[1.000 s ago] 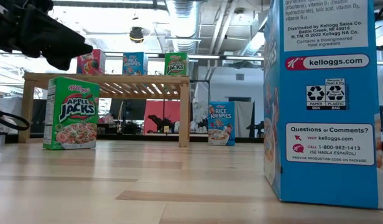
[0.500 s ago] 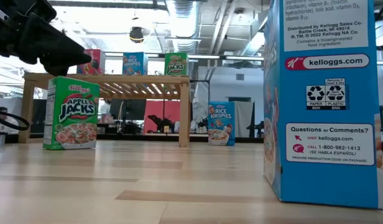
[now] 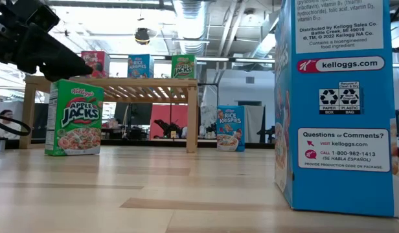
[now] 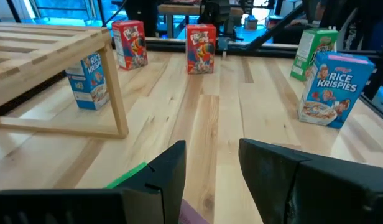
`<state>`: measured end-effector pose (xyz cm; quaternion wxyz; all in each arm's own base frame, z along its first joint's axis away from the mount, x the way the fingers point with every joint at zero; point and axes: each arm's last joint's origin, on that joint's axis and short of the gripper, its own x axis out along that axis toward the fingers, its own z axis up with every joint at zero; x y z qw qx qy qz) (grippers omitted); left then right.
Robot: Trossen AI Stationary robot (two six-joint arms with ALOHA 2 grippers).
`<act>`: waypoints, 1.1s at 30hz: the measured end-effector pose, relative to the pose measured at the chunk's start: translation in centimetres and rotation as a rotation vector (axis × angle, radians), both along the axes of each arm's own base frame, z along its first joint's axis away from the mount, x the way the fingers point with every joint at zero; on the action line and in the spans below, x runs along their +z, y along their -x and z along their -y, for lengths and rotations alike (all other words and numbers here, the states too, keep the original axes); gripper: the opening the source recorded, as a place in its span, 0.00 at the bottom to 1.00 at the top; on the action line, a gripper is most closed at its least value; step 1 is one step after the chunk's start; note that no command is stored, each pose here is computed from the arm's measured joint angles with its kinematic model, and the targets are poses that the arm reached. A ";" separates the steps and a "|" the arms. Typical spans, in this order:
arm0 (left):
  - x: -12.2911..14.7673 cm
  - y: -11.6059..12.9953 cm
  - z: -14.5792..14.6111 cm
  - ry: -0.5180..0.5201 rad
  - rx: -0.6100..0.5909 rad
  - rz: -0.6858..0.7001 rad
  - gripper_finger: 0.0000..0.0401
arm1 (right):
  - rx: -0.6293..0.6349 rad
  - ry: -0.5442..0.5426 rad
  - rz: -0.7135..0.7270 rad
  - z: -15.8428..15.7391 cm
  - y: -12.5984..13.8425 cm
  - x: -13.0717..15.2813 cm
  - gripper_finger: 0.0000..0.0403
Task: Stack cereal on shelf
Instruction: Put the bottom green cereal box on the shelf aligned with the green cereal box
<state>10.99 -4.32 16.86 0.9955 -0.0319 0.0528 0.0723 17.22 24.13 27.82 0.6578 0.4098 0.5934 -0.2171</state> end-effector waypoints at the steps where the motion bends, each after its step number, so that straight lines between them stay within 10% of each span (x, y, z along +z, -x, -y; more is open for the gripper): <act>1: 0.1 0.0 0.0 0.002 0.002 0.007 0.34 | -0.002 0.000 0.000 0.0 0.0 0.0 0.65; 18: 3.2 2.7 -1.4 -0.061 -0.055 0.306 0.34 | -0.006 -0.028 0.018 -0.3 -0.2 0.1 0.65; 33: 1.3 2.5 -1.3 -0.133 -0.054 0.113 0.34 | -0.001 -0.046 0.031 -0.5 -0.1 0.2 0.65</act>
